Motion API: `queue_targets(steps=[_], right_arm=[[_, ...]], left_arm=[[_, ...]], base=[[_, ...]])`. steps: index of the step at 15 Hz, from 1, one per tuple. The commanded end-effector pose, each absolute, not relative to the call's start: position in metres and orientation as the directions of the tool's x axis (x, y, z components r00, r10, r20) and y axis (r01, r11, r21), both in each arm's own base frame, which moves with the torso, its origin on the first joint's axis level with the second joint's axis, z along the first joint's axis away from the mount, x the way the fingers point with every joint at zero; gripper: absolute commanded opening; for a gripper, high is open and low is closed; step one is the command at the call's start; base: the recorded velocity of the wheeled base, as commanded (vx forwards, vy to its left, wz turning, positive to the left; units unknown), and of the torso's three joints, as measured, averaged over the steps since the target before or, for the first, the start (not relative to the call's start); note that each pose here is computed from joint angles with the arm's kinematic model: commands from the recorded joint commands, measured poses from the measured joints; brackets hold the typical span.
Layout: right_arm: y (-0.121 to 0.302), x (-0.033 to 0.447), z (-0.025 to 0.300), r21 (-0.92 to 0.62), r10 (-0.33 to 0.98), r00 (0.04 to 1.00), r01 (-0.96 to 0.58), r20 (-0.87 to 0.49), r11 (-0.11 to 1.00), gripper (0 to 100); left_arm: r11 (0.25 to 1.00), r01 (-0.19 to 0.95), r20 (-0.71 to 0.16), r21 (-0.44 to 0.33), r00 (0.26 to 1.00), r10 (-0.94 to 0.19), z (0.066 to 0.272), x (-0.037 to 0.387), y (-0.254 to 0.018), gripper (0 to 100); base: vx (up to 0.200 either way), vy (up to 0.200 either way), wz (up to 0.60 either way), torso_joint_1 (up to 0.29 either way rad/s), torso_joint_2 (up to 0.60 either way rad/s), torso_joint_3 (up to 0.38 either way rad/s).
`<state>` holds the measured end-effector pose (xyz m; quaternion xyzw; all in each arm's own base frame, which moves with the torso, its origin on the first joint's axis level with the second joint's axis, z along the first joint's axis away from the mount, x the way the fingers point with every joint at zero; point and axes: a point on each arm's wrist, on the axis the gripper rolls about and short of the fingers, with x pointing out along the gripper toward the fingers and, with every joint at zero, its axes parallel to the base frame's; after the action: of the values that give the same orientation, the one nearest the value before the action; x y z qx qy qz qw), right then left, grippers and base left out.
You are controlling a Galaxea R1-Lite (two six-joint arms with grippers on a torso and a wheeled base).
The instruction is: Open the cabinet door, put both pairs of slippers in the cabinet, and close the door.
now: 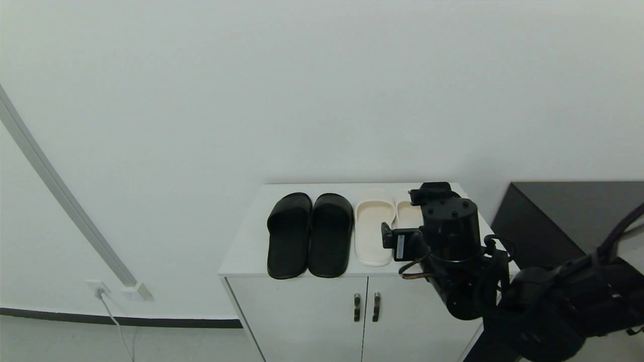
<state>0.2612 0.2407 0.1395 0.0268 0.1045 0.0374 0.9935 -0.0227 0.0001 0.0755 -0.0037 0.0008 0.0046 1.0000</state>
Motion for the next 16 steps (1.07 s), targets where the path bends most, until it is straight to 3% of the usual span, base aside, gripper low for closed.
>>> queue_targets(steps=[1,16], right_arm=[[0.250,0.294,0.121,0.051,0.043,0.975,-0.033,-0.219,0.998,100],[0.255,0.370,0.103,0.068,0.009,0.981,0.004,-0.193,0.998,100]], left_arm=[[1.000,-0.009,-0.002,-0.008,1.000,0.009,0.076,-0.023,0.000,0],[1.000,-0.009,-0.002,-0.008,1.000,0.009,0.076,-0.023,0.000,0]], base=[[0.000,0.000,0.00,0.000,0.00,0.000],[0.000,0.000,0.00,0.000,0.00,0.000]])
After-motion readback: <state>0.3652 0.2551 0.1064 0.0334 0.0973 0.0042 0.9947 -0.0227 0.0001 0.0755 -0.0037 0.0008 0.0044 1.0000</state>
